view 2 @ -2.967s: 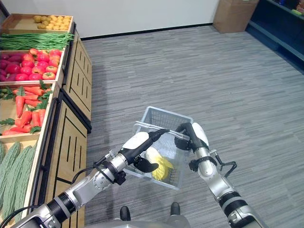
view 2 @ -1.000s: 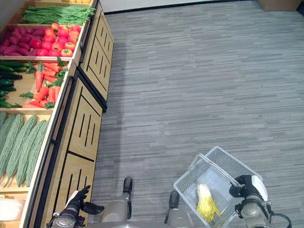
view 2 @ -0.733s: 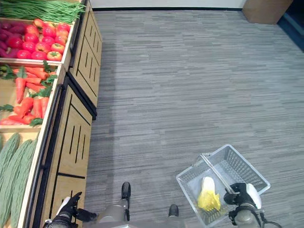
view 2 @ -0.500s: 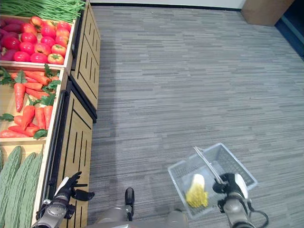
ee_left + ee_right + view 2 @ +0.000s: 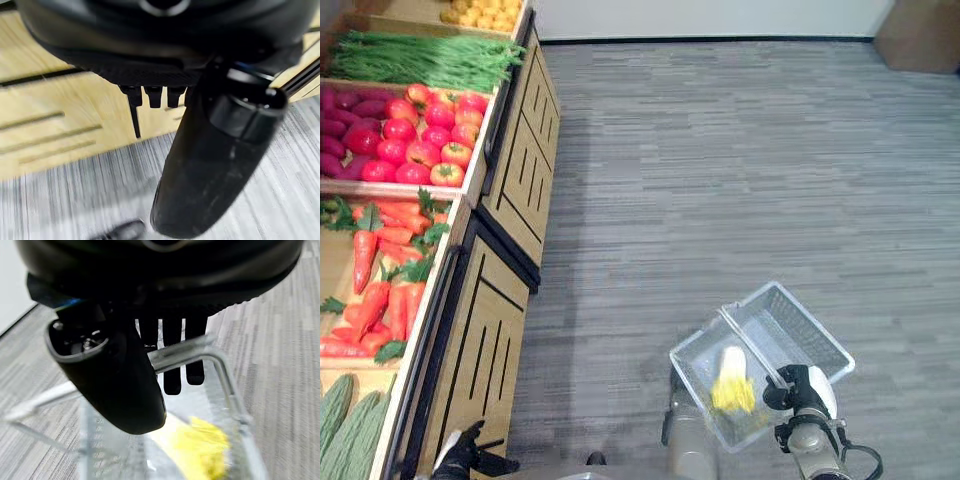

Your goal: Get the vegetables into the basket

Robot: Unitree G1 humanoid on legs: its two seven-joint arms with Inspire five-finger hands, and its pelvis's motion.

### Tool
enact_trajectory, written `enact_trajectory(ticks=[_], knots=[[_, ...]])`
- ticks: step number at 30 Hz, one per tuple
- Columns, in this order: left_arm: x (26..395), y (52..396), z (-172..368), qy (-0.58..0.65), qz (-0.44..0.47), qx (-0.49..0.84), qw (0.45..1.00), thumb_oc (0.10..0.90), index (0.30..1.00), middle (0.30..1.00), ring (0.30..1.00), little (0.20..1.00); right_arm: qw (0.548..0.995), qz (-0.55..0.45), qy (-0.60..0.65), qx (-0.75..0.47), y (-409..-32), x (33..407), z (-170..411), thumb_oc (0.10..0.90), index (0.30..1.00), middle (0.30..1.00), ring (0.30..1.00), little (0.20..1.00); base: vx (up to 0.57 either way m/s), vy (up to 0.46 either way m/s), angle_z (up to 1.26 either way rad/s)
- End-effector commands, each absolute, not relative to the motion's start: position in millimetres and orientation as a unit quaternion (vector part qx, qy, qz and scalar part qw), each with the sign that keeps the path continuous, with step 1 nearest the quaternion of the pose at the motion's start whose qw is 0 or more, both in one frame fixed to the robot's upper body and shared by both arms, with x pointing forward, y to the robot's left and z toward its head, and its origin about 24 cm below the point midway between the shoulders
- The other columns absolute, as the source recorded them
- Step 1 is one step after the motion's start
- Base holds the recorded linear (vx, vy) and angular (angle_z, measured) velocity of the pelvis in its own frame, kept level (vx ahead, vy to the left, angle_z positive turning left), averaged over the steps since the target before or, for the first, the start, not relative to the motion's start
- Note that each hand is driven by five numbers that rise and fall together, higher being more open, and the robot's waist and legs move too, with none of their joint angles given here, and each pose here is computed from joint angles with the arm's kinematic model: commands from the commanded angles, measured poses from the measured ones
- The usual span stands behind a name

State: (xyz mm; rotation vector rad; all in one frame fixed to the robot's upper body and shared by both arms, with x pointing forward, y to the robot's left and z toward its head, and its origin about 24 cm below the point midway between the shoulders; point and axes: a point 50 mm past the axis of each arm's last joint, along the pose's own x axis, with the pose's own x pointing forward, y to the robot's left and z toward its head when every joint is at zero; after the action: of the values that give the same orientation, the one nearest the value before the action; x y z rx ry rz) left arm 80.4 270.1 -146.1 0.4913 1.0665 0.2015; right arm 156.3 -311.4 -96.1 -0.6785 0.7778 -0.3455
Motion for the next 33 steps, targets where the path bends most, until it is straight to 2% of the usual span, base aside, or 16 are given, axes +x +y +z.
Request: enact_trajectory(ticks=[1,5,10,17,33], knots=[[104,301,-126,0.455,0.127,0.27,0.839,0.9,1.0,1.0,1.0,1.0,0.862,-0.245,0.262,-0.359,-358,180,-43,0.4,0.3,0.3,0.3,0.3,0.25,-0.36,0.08],[113,291,-129,0.45,0.15,0.234,0.849,0.9,1.0,1.0,1.0,1.0,0.844,-0.268,0.254,-0.388,-380,172,-28,0.4,0.3,0.3,0.3,0.3,0.15,-0.266,0.21],[122,276,-131,0.443,0.133,0.231,0.856,0.9,1.0,1.0,1.0,1.0,0.828,-0.298,0.271,-0.391,-393,157,-27,0.4,0.3,0.3,0.3,0.3,0.19,-0.139,0.45],[99,275,-140,0.479,0.122,0.246,0.834,0.9,1.0,1.0,1.0,1.0,0.833,-0.268,0.299,-0.381,-370,153,-50,0.4,0.3,0.3,0.3,0.3,0.33,0.123,-0.34],[117,292,-127,0.45,0.127,0.285,0.837,0.9,1.0,1.0,1.0,1.0,0.849,-0.241,0.29,-0.37,-348,172,-58,0.4,0.3,0.3,0.3,0.3,0.08,0.089,-0.07]])
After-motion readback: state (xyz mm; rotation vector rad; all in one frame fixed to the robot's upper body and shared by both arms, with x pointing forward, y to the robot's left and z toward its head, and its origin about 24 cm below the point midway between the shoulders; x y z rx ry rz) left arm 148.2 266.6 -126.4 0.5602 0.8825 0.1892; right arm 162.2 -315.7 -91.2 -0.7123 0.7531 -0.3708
